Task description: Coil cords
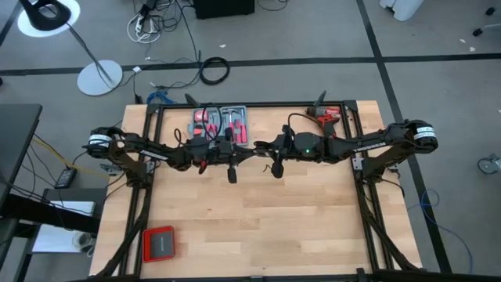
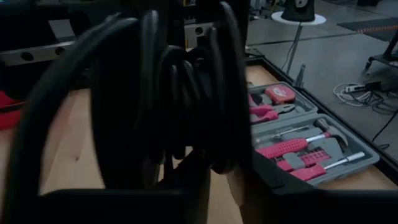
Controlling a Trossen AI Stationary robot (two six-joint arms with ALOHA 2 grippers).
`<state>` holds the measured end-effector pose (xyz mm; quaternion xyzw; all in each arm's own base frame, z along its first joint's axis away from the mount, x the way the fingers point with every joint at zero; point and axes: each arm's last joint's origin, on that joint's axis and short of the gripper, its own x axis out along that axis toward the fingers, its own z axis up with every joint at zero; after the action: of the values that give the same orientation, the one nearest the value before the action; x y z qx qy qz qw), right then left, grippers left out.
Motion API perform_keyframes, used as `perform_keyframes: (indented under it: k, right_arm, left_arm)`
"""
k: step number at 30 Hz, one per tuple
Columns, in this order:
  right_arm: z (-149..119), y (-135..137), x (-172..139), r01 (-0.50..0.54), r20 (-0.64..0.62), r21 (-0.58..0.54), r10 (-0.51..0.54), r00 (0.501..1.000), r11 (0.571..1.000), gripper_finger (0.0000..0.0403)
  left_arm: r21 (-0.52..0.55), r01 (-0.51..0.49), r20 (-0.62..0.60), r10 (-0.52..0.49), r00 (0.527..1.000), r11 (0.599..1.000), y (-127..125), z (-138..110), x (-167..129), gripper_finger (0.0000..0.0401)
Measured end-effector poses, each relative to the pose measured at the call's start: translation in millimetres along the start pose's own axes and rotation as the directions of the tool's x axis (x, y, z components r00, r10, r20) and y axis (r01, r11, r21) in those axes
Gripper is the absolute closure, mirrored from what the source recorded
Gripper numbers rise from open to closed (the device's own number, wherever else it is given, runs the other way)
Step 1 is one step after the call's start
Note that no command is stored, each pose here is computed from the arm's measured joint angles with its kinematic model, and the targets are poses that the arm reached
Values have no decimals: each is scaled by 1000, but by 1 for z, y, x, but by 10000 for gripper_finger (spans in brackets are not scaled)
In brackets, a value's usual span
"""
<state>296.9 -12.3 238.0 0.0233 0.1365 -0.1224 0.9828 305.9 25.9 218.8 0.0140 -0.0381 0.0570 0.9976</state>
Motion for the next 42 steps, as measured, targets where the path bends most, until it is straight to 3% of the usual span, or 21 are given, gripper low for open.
perform_keyframes:
  k: [8,16,24,29,35,42]
  right_arm:
    - [9,-4,-22,16,-41,-8,-17,999,1000,284]
    - [21,-7,-58,4,-65,49,-1,998,999,284]
    - [15,2,-82,9,-173,90,6,985,996,287]
    - [6,20,-79,-25,-212,102,46,976,995,289]
    - [-26,43,-63,53,-280,36,-41,959,998,289]
    - [-41,56,-53,110,-131,17,-107,986,994,289]
  left_arm:
    - [2,-1,-1,1,1000,1000,0,0,0,401]
    - [4,8,-2,-8,1000,1000,1,0,0,401]
    - [0,18,24,-18,1000,1000,1,6,-2,401]
    - [15,18,32,-18,999,1000,1,7,-2,401]
    - [4,19,36,-19,999,1000,1,7,-2,401]
    - [-18,23,56,-22,998,1000,0,9,-3,401]
